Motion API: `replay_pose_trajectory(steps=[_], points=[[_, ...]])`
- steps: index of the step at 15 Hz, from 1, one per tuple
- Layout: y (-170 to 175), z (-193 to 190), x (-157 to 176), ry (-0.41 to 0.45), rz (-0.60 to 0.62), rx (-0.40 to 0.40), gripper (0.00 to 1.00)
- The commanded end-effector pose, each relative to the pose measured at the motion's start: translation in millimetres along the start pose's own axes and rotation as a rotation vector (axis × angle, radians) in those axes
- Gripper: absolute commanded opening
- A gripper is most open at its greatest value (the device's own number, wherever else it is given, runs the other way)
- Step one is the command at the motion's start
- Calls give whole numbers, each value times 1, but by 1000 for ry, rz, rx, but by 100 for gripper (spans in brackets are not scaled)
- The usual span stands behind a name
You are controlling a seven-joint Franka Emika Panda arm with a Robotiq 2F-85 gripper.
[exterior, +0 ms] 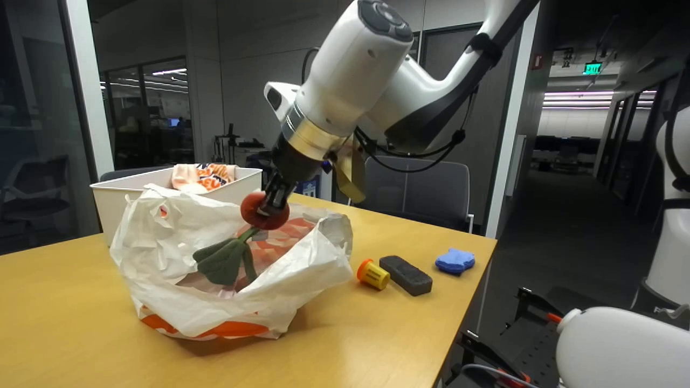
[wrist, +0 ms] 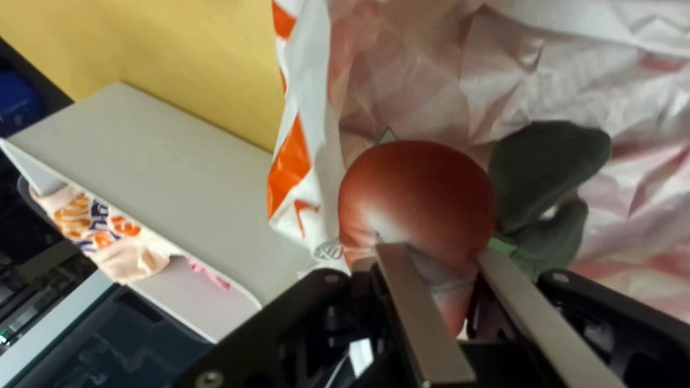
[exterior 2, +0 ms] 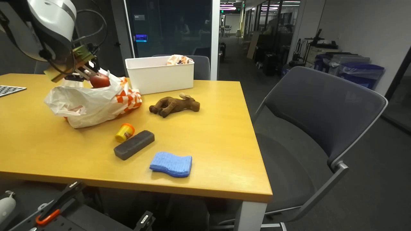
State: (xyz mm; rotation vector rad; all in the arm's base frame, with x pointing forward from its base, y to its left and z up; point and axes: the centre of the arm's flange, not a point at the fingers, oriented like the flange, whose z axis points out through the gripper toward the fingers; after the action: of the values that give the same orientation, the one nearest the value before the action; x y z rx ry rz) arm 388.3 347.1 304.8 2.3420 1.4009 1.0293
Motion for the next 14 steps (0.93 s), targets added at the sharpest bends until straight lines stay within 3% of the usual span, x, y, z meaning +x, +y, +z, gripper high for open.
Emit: replay_pose_trajectory(steps=[1,7,10,14], points=[[5,27,-15,-70,65,42,51],[50,-12,-11,-89,231,128,96],[75,-28,-15,-82,306,174,100],[104,-73,-21,7,435,113,100]])
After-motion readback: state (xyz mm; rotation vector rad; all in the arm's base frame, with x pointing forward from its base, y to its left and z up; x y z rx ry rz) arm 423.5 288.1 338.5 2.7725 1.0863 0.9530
